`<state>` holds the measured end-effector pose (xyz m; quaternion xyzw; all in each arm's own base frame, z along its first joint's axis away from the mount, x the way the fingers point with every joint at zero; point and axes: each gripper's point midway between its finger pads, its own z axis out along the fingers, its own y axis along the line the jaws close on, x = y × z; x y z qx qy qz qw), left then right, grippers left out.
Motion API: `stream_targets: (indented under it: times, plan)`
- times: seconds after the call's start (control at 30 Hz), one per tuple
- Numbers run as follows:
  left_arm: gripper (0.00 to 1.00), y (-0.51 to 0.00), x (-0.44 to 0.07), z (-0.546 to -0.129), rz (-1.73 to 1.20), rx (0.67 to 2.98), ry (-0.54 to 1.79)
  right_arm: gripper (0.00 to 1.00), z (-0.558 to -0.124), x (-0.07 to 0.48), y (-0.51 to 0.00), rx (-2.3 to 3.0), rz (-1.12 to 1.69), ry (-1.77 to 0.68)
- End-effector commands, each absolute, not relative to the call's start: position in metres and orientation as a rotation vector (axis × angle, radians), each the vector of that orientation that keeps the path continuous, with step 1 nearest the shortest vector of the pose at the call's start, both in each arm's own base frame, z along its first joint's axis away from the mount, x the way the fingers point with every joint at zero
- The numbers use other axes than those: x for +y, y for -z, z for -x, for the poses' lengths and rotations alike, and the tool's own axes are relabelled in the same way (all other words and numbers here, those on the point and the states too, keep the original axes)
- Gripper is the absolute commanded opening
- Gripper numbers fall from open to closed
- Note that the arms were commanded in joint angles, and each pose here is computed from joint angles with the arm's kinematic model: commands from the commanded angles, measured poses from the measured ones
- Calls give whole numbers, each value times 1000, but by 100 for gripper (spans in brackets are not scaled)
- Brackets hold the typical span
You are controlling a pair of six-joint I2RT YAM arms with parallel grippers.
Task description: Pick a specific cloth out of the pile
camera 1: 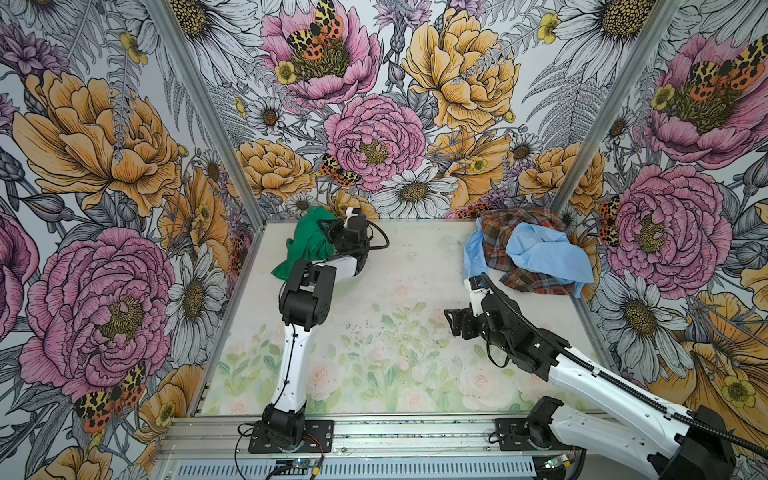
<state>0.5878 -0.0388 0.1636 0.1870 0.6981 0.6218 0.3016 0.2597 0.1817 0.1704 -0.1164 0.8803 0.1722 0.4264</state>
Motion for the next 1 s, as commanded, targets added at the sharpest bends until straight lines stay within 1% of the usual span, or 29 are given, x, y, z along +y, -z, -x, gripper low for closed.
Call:
stream_targets:
  times: [0.0, 0.07, 0.17, 0.2, 0.3, 0.4, 0.47, 0.57, 0.73, 0.77, 0.87, 0.97]
  plan:
    - [0, -195, -74, -583, -413, 1836, -1460, 81, -263, 175, -192, 2151, 244, -430]
    - [0, -186, -86, -574, -380, 1929, -1290, 81, -263, 172, -191, 2152, 241, -424]
    - [0, -175, -93, -559, -280, 2104, -931, 81, -263, 170, -188, 2161, 240, -412]
    - [0, -168, -97, -554, -264, 2164, -784, 81, -263, 170, -186, 2165, 241, -411]
    - [0, -145, -103, -536, -204, 2314, -443, 81, -266, 170, -185, 2172, 245, -407]
    - [0, -124, -107, -514, -137, 2450, -149, 81, -268, 172, -184, 2180, 264, -399]
    - [0, -115, -107, -498, -98, 2513, -47, 81, -270, 173, -184, 2182, 268, -398]
    - [0, -112, -92, -479, -25, 2539, -86, 81, -273, 175, -185, 2183, 274, -392]
    - [0, -115, -34, -461, 360, 2532, 4, 81, -273, 178, -184, 2190, 282, -407]
    - [0, -123, -20, -457, 433, 2504, -3, 81, -273, 178, -184, 2190, 278, -410]
    - [0, -120, 11, -445, 581, 2490, -40, 81, -271, 177, -181, 2196, 268, -408]
    - [0, -117, 31, -434, 645, 2489, -86, 81, -271, 176, -179, 2199, 260, -411]
